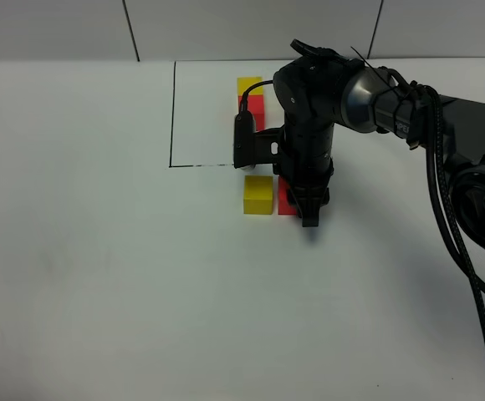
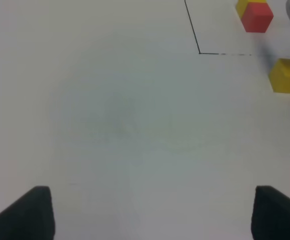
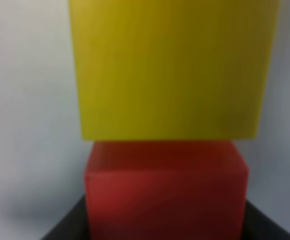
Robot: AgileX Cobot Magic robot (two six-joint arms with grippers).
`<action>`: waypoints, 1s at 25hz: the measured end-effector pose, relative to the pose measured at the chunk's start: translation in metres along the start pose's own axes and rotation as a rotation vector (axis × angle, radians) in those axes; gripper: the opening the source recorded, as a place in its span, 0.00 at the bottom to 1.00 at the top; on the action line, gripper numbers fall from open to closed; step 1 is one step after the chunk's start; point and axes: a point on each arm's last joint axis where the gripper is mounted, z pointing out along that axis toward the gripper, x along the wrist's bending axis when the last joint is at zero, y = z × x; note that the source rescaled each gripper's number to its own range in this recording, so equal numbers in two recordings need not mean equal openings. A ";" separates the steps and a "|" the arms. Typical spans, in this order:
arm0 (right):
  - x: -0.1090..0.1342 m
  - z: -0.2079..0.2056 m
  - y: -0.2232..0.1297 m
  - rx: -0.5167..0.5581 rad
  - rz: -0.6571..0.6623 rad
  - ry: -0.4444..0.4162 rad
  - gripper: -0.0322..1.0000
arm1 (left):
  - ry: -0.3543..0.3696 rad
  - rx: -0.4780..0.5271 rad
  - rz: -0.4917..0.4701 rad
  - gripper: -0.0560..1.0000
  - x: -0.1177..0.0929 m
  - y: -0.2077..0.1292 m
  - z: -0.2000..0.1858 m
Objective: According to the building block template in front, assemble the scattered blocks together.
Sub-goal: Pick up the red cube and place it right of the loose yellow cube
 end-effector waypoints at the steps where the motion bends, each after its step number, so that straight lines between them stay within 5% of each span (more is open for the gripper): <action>1: 0.000 0.000 0.000 -0.002 0.000 -0.003 0.04 | 0.000 0.000 0.000 0.73 0.000 0.000 0.000; 25: 0.000 0.001 0.004 -0.010 -0.004 -0.017 0.04 | 0.000 0.000 0.000 0.73 0.000 0.000 0.000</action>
